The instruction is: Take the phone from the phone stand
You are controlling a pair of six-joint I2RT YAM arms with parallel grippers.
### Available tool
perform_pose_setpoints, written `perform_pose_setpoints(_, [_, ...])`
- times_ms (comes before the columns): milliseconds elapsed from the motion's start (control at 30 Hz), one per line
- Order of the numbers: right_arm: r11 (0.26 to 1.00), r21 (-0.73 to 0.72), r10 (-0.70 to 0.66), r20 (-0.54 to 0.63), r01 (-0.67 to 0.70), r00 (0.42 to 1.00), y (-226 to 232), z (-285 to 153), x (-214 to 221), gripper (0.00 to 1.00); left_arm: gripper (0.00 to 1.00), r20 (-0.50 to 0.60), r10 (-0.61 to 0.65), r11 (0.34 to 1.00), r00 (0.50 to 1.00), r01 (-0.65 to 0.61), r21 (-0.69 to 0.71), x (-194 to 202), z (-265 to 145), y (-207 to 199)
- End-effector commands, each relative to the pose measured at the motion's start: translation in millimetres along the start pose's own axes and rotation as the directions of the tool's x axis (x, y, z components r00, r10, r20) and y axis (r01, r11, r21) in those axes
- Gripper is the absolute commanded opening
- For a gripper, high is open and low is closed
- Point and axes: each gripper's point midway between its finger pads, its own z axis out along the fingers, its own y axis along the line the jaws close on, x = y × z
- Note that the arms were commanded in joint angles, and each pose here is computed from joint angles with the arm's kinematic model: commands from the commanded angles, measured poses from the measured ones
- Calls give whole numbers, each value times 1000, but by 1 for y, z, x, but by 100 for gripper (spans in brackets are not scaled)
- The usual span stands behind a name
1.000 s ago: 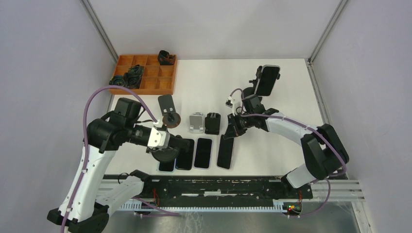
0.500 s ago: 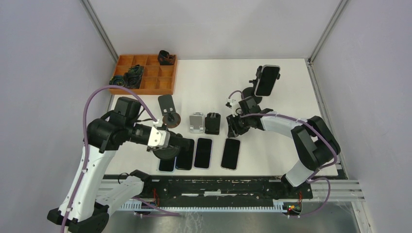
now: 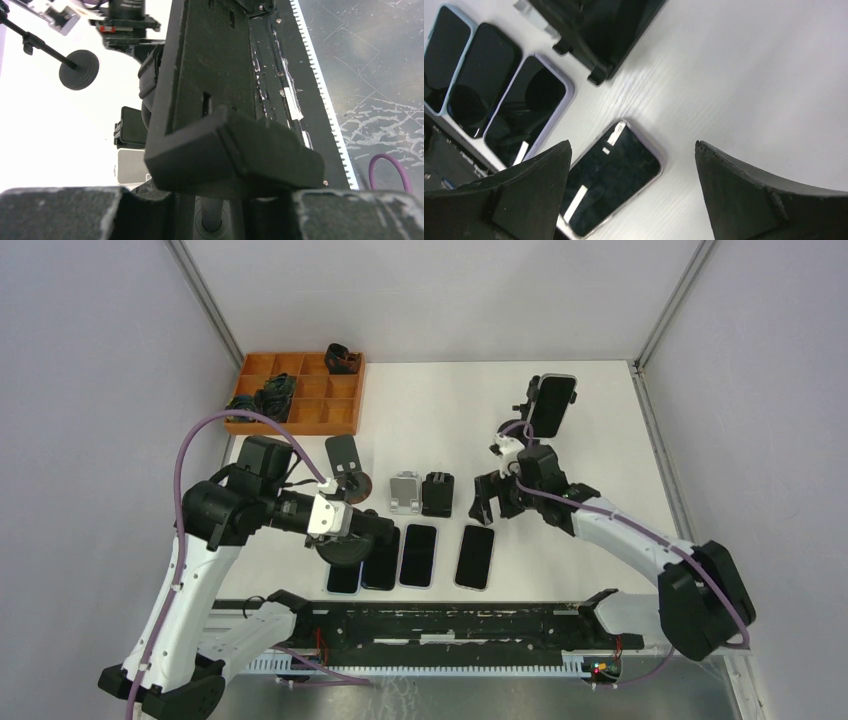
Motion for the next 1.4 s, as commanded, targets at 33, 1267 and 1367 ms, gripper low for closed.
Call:
perform_pose_setpoints(33, [987,-52,153,-23,-154,988,11,-10,46,98,2,56,51,998,997,-50,-23,-18,-2,8])
perform_pose_setpoints(1267, [570,-784,105,365,244,925,262,-184,-140,98,2,15,74,997,997,-73,-38,-12,-2,18])
perform_pose_setpoints(1367, [517,-821,103,339,241,935,279,-191,-137,98,2,-18,97,994,995,-98,-39,-4,-3,18])
